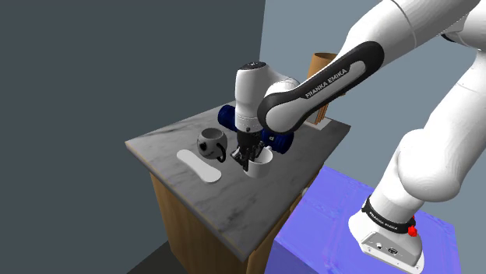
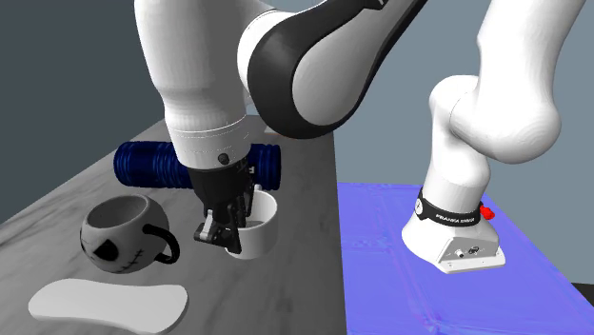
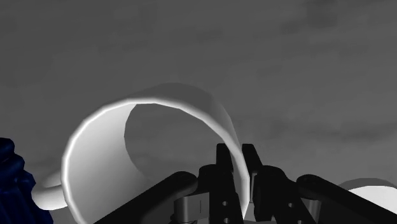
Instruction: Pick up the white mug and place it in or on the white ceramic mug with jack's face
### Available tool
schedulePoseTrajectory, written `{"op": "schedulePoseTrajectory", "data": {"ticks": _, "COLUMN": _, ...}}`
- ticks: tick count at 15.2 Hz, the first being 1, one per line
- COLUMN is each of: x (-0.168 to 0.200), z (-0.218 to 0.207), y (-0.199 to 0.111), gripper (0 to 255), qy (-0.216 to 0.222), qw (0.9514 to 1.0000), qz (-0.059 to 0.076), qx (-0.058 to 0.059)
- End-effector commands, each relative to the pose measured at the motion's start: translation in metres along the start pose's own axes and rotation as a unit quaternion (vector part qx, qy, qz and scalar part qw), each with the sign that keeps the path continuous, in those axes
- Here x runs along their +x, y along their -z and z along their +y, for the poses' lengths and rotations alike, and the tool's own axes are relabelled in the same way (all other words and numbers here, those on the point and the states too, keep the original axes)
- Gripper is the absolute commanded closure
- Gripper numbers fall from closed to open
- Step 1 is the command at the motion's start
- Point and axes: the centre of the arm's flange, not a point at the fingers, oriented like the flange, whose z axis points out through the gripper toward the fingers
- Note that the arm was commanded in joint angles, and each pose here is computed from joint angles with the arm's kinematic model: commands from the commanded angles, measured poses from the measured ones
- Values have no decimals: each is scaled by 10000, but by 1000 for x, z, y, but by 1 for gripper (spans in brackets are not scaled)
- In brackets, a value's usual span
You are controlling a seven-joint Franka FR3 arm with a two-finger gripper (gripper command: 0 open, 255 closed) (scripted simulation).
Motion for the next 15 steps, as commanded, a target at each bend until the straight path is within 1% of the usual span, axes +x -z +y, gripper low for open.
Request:
{"op": "schedulePoseTrajectory", "data": {"ticks": 1, "x": 0, "z": 0, "y": 0, "gripper": 255, "qy": 0, "qw": 10000, "qz": -2, "qx": -1}}
{"op": "schedulePoseTrajectory", "data": {"ticks": 2, "x": 0, "z": 0, "y": 0, "gripper": 255, "qy": 0, "qw": 10000, "qz": -1, "qx": -1}}
{"op": "schedulePoseTrajectory", "data": {"ticks": 15, "x": -1, "z": 3, "y": 68, "gripper": 255, "qy": 0, "qw": 10000, "qz": -1, "qx": -1}}
